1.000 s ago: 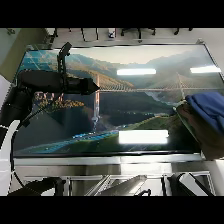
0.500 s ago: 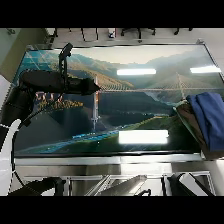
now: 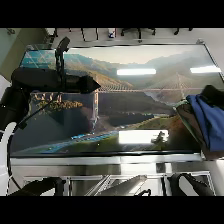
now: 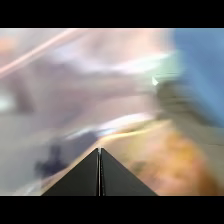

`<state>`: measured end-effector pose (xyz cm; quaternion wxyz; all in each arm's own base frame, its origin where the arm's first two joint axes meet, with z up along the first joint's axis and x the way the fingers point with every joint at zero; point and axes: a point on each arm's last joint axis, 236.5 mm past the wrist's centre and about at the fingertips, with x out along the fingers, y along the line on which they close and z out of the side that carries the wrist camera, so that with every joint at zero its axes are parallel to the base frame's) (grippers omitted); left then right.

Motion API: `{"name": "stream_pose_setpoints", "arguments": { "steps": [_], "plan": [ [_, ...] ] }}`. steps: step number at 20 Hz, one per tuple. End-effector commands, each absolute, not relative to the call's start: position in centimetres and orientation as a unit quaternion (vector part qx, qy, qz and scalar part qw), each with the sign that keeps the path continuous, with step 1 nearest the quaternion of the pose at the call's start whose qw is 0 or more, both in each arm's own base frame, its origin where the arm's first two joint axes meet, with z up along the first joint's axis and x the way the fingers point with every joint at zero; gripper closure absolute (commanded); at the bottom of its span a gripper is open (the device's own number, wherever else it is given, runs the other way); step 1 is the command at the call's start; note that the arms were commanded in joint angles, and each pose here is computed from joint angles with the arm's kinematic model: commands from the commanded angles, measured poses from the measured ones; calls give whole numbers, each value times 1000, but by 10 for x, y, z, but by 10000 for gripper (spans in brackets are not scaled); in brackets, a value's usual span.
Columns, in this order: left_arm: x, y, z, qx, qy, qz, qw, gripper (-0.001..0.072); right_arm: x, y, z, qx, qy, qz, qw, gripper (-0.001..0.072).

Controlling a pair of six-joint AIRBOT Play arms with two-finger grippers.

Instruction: Fold the shirts.

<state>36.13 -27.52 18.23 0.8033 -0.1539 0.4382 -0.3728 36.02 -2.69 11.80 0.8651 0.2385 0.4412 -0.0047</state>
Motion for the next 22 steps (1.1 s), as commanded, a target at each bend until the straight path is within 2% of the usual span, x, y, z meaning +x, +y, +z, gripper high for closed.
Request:
{"name": "stream_pose_setpoints", "arguments": {
  "steps": [1,4,7,11,22],
  "plan": [
    [315,-286,147,-151,460,-377,790,694,339,98,108,188,451,136,862,697],
    [254,-291,95,-136,491,-381,772,694,291,172,61,167,488,205,832,697],
    [226,-285,72,-145,498,-374,768,694,274,206,45,150,494,240,822,696],
    [207,-272,67,-146,493,-375,771,693,257,221,37,132,515,262,805,697],
    [195,-256,73,-167,453,-373,793,693,257,221,36,130,517,261,805,697]
  ]
}}
